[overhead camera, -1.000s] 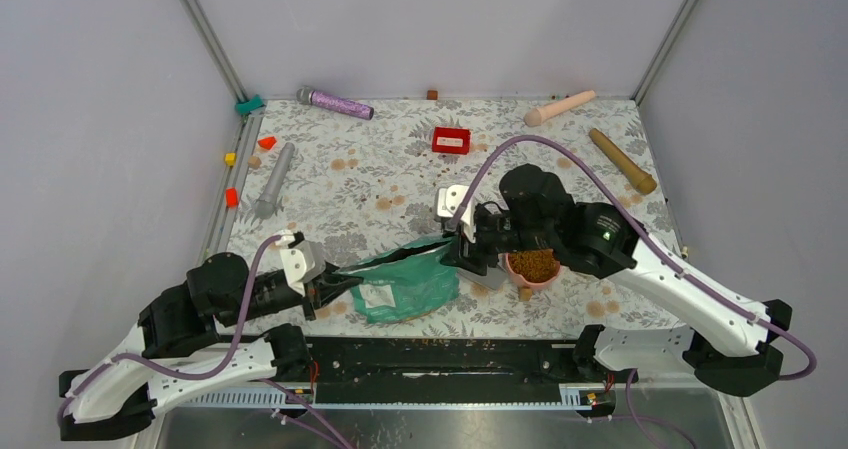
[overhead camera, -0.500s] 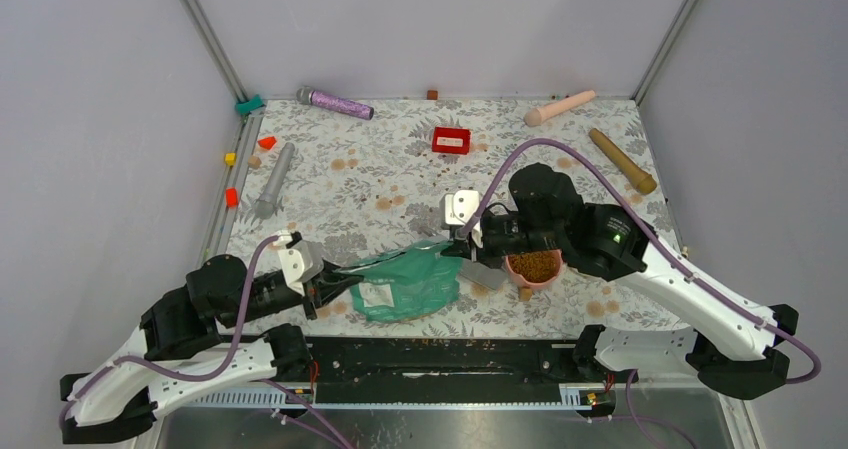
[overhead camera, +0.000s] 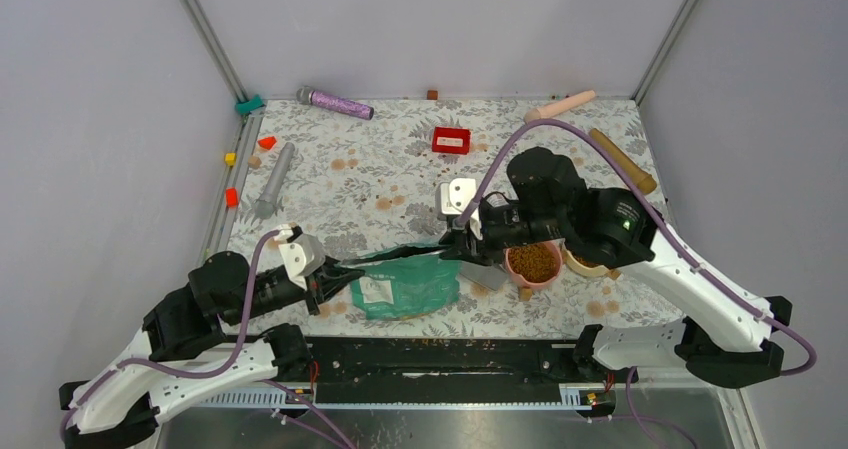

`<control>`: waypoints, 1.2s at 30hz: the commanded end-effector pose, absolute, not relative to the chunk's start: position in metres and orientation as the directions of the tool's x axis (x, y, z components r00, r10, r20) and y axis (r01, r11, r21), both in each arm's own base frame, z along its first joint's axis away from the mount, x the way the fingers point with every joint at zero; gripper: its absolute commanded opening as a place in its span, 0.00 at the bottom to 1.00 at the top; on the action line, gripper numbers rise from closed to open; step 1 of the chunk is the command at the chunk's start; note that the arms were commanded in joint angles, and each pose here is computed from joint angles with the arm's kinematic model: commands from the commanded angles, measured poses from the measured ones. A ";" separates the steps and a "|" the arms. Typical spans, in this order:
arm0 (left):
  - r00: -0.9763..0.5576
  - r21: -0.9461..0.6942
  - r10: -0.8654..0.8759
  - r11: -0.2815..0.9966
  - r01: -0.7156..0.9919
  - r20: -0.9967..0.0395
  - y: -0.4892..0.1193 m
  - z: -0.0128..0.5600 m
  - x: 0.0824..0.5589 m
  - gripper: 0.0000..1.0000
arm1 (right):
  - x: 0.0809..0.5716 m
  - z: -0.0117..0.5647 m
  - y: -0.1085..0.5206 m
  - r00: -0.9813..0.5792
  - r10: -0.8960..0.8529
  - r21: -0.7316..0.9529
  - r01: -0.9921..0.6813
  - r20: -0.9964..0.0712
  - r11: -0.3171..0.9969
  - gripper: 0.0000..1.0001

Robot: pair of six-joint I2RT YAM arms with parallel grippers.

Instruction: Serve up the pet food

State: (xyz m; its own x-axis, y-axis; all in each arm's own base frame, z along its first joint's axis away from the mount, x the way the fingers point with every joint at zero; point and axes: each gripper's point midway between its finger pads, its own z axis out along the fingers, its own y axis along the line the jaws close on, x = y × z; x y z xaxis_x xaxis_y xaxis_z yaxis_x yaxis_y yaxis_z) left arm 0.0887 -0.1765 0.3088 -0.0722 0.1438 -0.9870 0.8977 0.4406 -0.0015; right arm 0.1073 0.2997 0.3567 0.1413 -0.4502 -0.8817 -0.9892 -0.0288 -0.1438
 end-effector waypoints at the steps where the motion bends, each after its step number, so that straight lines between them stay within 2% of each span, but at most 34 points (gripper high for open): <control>1: -0.010 0.001 0.024 0.437 0.899 -1.000 -0.183 0.344 0.092 0.00 | 0.099 0.362 0.302 0.133 -0.468 -0.120 -0.991 -0.874 -0.058 0.27; 3: -0.009 0.002 0.023 0.436 0.900 -1.000 -0.183 0.345 0.092 0.00 | 0.099 0.360 0.301 0.141 -0.483 -0.123 -0.990 -0.864 -0.069 0.28; 7: -0.005 0.003 0.017 0.436 0.900 -1.000 -0.183 0.347 0.092 0.00 | 0.098 0.347 0.297 0.162 -0.535 -0.124 -0.987 -0.829 -0.107 0.39; 8: -0.024 -0.019 0.008 0.436 0.900 -1.000 -0.184 0.348 0.091 0.00 | 0.097 0.345 0.296 0.162 -0.546 -0.120 -0.986 -0.822 -0.113 0.39; 10: -0.036 -0.031 0.004 0.426 0.904 -0.999 -0.185 0.351 0.089 0.00 | 0.100 0.344 0.298 0.152 -0.558 -0.115 -0.988 -0.816 -0.102 0.27; 11: -0.039 -0.035 0.001 0.424 0.905 -0.999 -0.185 0.354 0.089 0.04 | 0.101 0.346 0.299 0.146 -0.557 -0.115 -0.989 -0.818 -0.090 0.17; 12: -0.044 -0.044 -0.009 0.426 0.904 -0.999 -0.184 0.357 0.088 0.16 | 0.103 0.349 0.300 0.138 -0.549 -0.116 -0.990 -0.824 -0.074 0.04; 13: -0.047 -0.048 -0.012 0.422 0.905 -0.999 -0.185 0.359 0.088 0.30 | 0.105 0.354 0.302 0.129 -0.536 -0.118 -0.992 -0.834 -0.055 0.00; 15: -0.046 -0.044 -0.004 0.388 0.921 -0.999 -0.188 0.360 0.082 0.53 | 0.106 0.363 0.304 0.113 -0.512 -0.117 -0.993 -0.851 -0.025 0.00; 18: -0.057 -0.044 0.029 0.329 0.943 -0.998 -0.196 0.355 0.074 0.60 | 0.114 0.370 0.303 0.076 -0.500 -0.116 -0.992 -0.863 0.049 0.00; 21: -0.069 -0.047 0.057 0.320 0.946 -0.996 -0.203 0.351 0.077 0.61 | 0.115 0.369 0.301 0.064 -0.498 -0.111 -0.992 -0.865 0.065 0.00; 24: -0.081 -0.051 0.081 0.327 0.944 -0.993 -0.209 0.350 0.082 0.60 | 0.114 0.370 0.301 0.063 -0.495 -0.108 -0.992 -0.867 0.063 0.00; 25: -0.086 -0.056 0.083 0.320 0.946 -0.993 -0.211 0.351 0.081 0.56 | 0.116 0.369 0.301 0.059 -0.501 -0.112 -0.991 -0.864 0.075 0.00; 27: -0.094 -0.065 0.085 0.300 0.952 -0.992 -0.215 0.354 0.079 0.31 | 0.122 0.367 0.300 0.050 -0.514 -0.122 -0.987 -0.856 0.107 0.00; 28: -0.092 -0.066 0.079 0.290 0.955 -0.993 -0.216 0.357 0.078 0.06 | 0.125 0.366 0.299 0.049 -0.522 -0.128 -0.985 -0.852 0.116 0.00; 29: -0.104 -0.080 0.066 0.294 0.952 -0.992 -0.216 0.361 0.078 0.00 | 0.127 0.366 0.299 0.046 -0.524 -0.133 -0.983 -0.850 0.129 0.00; 31: -0.116 -0.104 0.020 0.325 0.940 -0.993 -0.209 0.372 0.078 0.00 | 0.137 0.368 0.295 0.028 -0.529 -0.152 -0.970 -0.848 0.191 0.00; 35: -0.135 -0.175 -0.113 0.516 0.839 -0.984 -0.173 0.389 0.099 0.00 | 0.183 0.388 0.257 -0.054 -0.528 -0.261 -0.824 -0.847 0.503 0.00; 36: -0.136 -0.187 -0.131 0.583 0.790 -0.982 -0.163 0.389 0.109 0.00 | 0.188 0.390 0.246 -0.059 -0.541 -0.291 -0.792 -0.839 0.537 0.00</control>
